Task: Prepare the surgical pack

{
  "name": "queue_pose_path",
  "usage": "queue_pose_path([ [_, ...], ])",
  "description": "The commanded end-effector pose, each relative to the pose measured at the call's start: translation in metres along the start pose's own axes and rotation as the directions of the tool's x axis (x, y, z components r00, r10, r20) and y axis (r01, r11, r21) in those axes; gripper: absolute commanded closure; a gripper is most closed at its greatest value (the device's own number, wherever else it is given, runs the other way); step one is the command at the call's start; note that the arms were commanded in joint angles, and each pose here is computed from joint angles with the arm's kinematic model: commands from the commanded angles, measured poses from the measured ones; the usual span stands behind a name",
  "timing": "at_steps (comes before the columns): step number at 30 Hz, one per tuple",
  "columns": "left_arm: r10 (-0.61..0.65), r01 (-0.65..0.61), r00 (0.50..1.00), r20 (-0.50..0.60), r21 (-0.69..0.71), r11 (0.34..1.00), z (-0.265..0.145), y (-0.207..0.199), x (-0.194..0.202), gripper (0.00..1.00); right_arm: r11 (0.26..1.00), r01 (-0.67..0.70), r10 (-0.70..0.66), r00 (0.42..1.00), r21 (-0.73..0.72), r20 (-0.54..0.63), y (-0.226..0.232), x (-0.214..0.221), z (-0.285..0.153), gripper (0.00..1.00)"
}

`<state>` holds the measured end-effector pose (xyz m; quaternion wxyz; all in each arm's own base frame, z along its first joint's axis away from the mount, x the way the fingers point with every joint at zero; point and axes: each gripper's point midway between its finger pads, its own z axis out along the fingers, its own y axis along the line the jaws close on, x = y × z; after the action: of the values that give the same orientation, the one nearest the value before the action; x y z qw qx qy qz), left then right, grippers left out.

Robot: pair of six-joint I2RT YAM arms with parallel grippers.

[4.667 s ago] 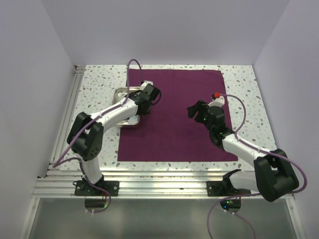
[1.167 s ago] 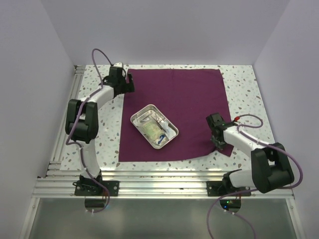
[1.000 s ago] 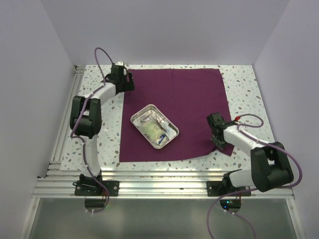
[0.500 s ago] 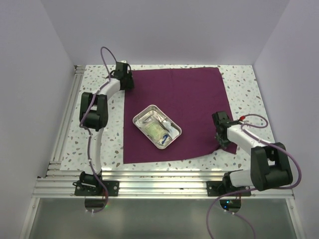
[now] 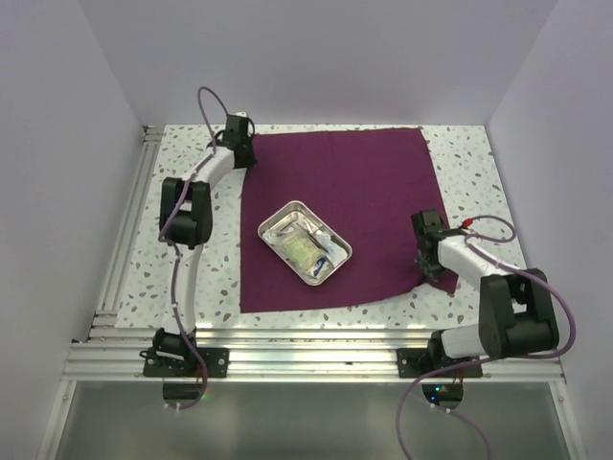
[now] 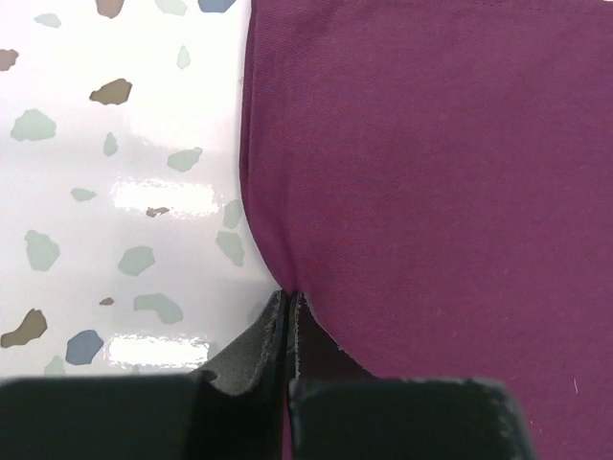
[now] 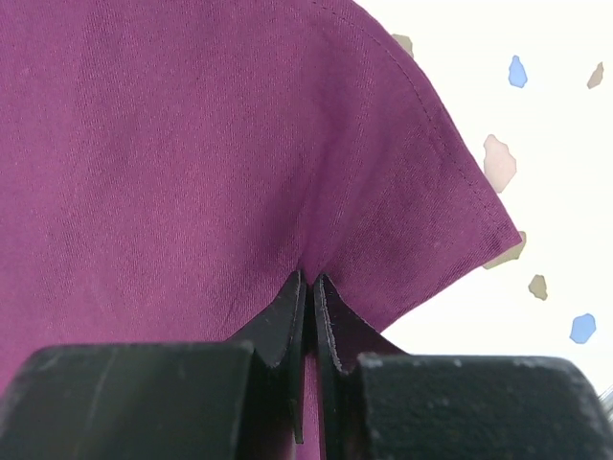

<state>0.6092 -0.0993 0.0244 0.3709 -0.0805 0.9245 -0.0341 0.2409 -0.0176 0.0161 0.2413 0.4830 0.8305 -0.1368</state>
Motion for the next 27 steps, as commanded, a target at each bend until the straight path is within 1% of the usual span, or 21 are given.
queue_pose_path([
  [1, 0.035, -0.036, 0.987, -0.155, -0.003, 0.999, 0.017, 0.004, 0.052, 1.0, 1.0, -0.019, 0.02, 0.999, -0.019, 0.027, 0.013, -0.014, 0.0, 1.0],
  [3, 0.021, -0.027, 0.991, -0.135, -0.044, 0.999, 0.014, 0.012, 0.048, 1.0, 0.999, -0.024, 0.024, 0.999, -0.028, 0.031, 0.016, -0.016, 0.001, 1.0],
  [5, -0.011, 0.0, 0.995, -0.1, -0.112, 0.994, -0.003, 0.031, 0.044, 1.0, 0.999, -0.024, 0.026, 0.999, -0.048, 0.031, 0.024, -0.019, 0.0, 1.0],
  [6, -0.047, 0.043, 0.998, -0.039, -0.113, 0.993, -0.008, 0.034, 0.032, 1.0, 0.998, -0.02, 0.022, 0.999, -0.058, 0.031, 0.028, -0.02, 0.0, 1.0],
  [7, -0.077, 0.074, 0.997, -0.02, -0.133, 0.988, -0.025, 0.049, 0.03, 1.0, 0.998, -0.018, 0.02, 0.999, -0.066, 0.03, 0.032, -0.021, 0.001, 1.0],
  [9, -0.134, 0.141, 0.989, 0.054, -0.158, 0.977, -0.039, 0.065, 0.017, 1.0, 0.996, 0.009, -0.009, 1.0, -0.085, 0.004, 0.046, -0.02, 0.003, 1.0],
  [11, -0.186, 0.202, 0.978, 0.093, -0.213, 0.956, -0.061, 0.094, 0.019, 1.0, 0.992, 0.053, -0.056, 0.998, -0.117, -0.016, 0.066, -0.022, 0.007, 1.0],
  [12, -0.227, 0.254, 0.964, 0.138, -0.222, 0.941, -0.068, 0.106, 0.013, 1.0, 0.99, 0.066, -0.07, 0.997, -0.125, -0.029, 0.072, -0.021, 0.007, 1.0],
  [13, -0.25, 0.28, 0.957, 0.146, -0.245, 0.928, -0.082, 0.118, 0.025, 1.0, 0.987, 0.074, -0.08, 0.996, -0.143, -0.034, 0.081, -0.023, 0.008, 1.0],
  [14, -0.265, 0.304, 0.948, 0.174, -0.262, 0.916, -0.09, 0.126, 0.027, 1.0, 0.98, 0.101, -0.107, 0.994, -0.171, -0.028, 0.095, -0.029, 0.007, 1.0],
  [15, -0.306, 0.36, 0.925, 0.226, -0.253, 0.898, -0.097, 0.132, 0.024, 1.0, 0.979, 0.124, -0.133, 0.99, -0.163, -0.048, 0.1, -0.026, 0.015, 1.0],
  [16, -0.322, 0.378, 0.918, 0.231, -0.268, 0.886, -0.112, 0.139, 0.04, 1.0, 0.979, 0.139, -0.15, 0.987, -0.149, -0.06, 0.102, -0.026, 0.018, 1.0],
  [17, -0.333, 0.405, 0.904, 0.266, -0.291, 0.867, -0.12, 0.147, 0.043, 1.0, 0.973, 0.156, -0.166, 0.985, -0.17, -0.046, 0.117, -0.036, 0.014, 1.0],
  [18, -0.363, 0.445, 0.883, 0.296, -0.289, 0.847, -0.127, 0.15, 0.047, 1.0, 0.974, 0.172, -0.183, 0.981, -0.148, -0.062, 0.12, -0.035, 0.025, 1.0],
  [20, -0.381, 0.491, 0.853, 0.358, -0.3, 0.818, -0.148, 0.161, 0.058, 1.0, 0.969, 0.187, -0.197, 0.979, -0.161, -0.051, 0.134, -0.05, 0.025, 1.0],
  [21, -0.4, 0.519, 0.835, 0.379, -0.296, 0.802, -0.154, 0.163, 0.061, 1.0, 0.97, 0.184, -0.194, 0.98, -0.157, -0.053, 0.136, -0.056, 0.029, 1.0],
  [22, -0.407, 0.53, 0.827, 0.387, -0.299, 0.794, -0.163, 0.166, 0.07, 1.0, 0.969, 0.195, -0.206, 0.977, -0.151, -0.062, 0.138, -0.056, 0.037, 1.0],
  [23, -0.413, 0.546, 0.816, 0.403, -0.304, 0.781, -0.169, 0.169, 0.073, 1.0, 0.966, 0.2, -0.21, 0.976, -0.166, -0.047, 0.149, -0.066, 0.036, 1.0],
  [24, -0.434, 0.573, 0.792, 0.429, -0.281, 0.77, -0.18, 0.168, 0.071, 1.0, 0.967, 0.195, -0.205, 0.978, -0.162, -0.047, 0.151, -0.073, 0.039, 1.0],
  [25, -0.437, 0.575, 0.794, 0.422, -0.289, 0.765, -0.183, 0.17, 0.084, 1.0, 0.964, 0.209, -0.218, 0.975, -0.164, -0.04, 0.159, -0.079, 0.043, 1.0],
  [27, -0.441, 0.598, 0.771, 0.46, -0.285, 0.749, -0.195, 0.168, 0.09, 1.0, 0.962, 0.217, -0.224, 0.974, -0.163, -0.024, 0.166, -0.09, 0.047, 1.0],
])
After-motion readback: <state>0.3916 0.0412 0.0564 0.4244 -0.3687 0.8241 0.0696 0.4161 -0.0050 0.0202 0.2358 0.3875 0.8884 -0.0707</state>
